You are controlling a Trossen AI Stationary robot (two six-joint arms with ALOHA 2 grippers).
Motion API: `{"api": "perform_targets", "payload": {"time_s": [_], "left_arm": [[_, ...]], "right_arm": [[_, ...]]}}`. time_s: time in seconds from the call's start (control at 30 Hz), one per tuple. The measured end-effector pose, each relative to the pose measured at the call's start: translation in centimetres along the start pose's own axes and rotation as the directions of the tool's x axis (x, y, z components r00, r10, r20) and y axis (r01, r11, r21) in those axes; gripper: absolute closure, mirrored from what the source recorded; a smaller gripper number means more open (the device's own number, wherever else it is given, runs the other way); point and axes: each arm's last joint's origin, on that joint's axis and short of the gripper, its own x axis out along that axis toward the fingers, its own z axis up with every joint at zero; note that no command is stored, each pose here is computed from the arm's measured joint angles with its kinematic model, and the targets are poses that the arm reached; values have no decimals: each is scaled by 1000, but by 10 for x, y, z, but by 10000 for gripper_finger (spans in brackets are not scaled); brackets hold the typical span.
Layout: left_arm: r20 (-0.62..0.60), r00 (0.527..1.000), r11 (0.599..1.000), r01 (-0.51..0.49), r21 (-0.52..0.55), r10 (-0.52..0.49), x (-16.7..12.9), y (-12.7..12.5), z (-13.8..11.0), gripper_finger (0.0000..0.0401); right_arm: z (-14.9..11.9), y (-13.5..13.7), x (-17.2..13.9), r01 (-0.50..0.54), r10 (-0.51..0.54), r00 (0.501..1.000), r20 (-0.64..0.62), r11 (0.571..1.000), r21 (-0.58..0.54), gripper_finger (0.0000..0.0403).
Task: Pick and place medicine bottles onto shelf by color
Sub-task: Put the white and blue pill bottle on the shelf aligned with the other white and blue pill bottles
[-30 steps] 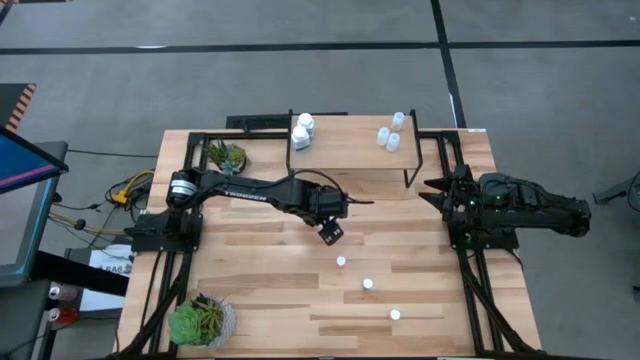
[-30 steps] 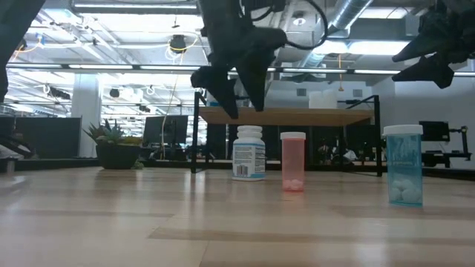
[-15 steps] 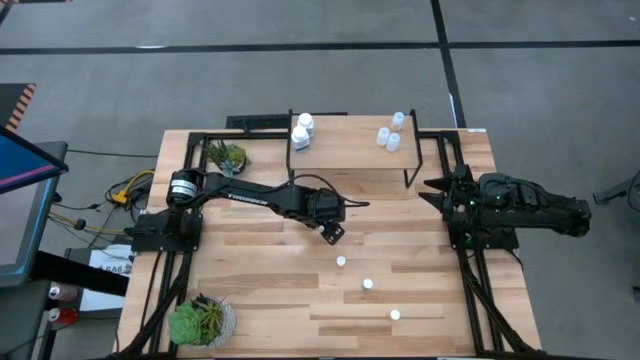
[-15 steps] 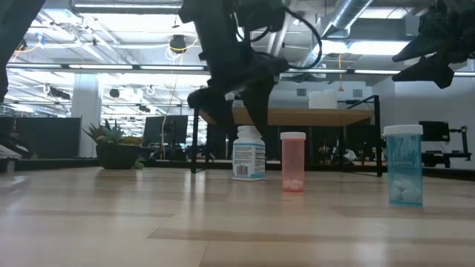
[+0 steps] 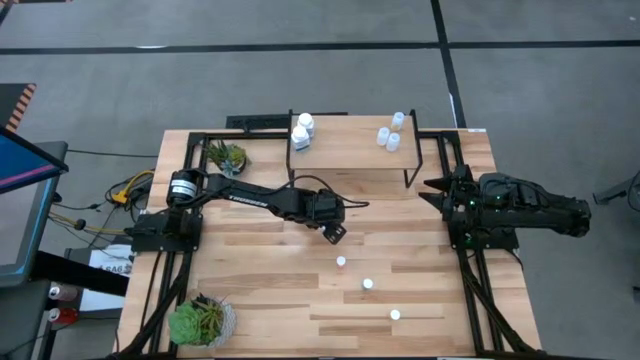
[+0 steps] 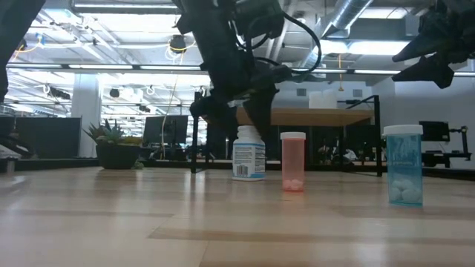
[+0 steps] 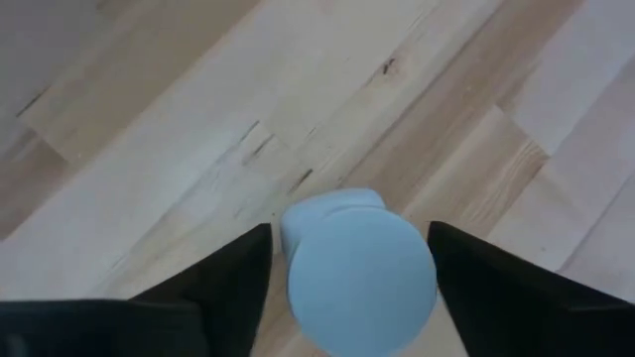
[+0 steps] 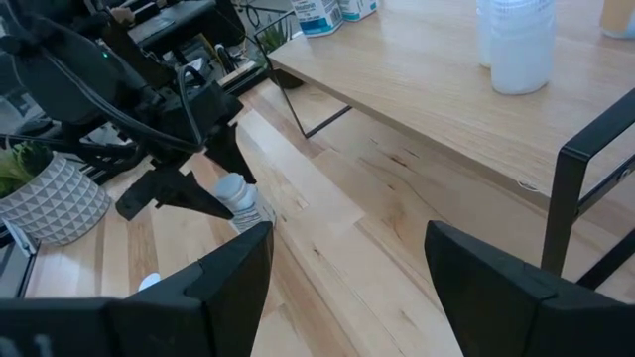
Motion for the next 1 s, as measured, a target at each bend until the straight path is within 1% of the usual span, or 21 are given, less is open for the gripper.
{"api": "perform_targets", "payload": {"time_s": [0.07, 0.2, 0.23, 0.33, 0.43, 0.53, 0.63, 0.7, 0.77, 0.9, 1.0], "left_arm": [[-1, 1000, 1000, 0, 0, 0, 0, 0, 0, 178], [-22, 1000, 1000, 0, -6, -1, -4, -1, 2, 251], [-33, 999, 1000, 8, -5, -8, -5, -1, 2, 262], [-72, 997, 1000, 28, 11, -27, -10, -3, 4, 263], [-124, 990, 996, 68, 53, -61, -25, -8, 13, 263], [-196, 974, 985, 135, 106, -112, -49, -12, 25, 263], [-224, 960, 963, 208, 171, -168, -81, -16, 43, 263], [-208, 961, 951, 224, 210, -181, -105, -13, 59, 262], [-163, 970, 946, 216, 242, -179, -128, -4, 75, 261], [-40, 993, 956, 119, 268, -112, -166, 23, 105, 261], [51, 997, 960, 50, 275, -66, -182, 45, 125, 261]], "right_arm": [[0, 0, 0, 0, 0, 1000, 0, 1000, 0, 117], [0, 0, 0, 0, 0, 1000, 0, 1000, 0, 117], [0, 0, 0, 0, 0, 1000, 0, 1000, 0, 117], [0, 0, 0, 0, 0, 1000, 0, 1000, -4, 117], [0, 0, 0, 0, 0, 1000, 0, 1000, -7, 117], [0, 0, 0, 0, 0, 1000, 0, 1000, -8, 117], [0, 0, 0, 0, 0, 1000, -1, 1000, -8, 117], [0, 0, 0, 0, 0, 1000, -1, 1000, -8, 117], [0, 0, 0, 1, -1, 1000, -1, 1000, -8, 117], [0, 0, 0, 1, -1, 1000, -1, 1000, -8, 117], [0, 0, 0, 0, 0, 1000, 0, 1000, -8, 117]]}}
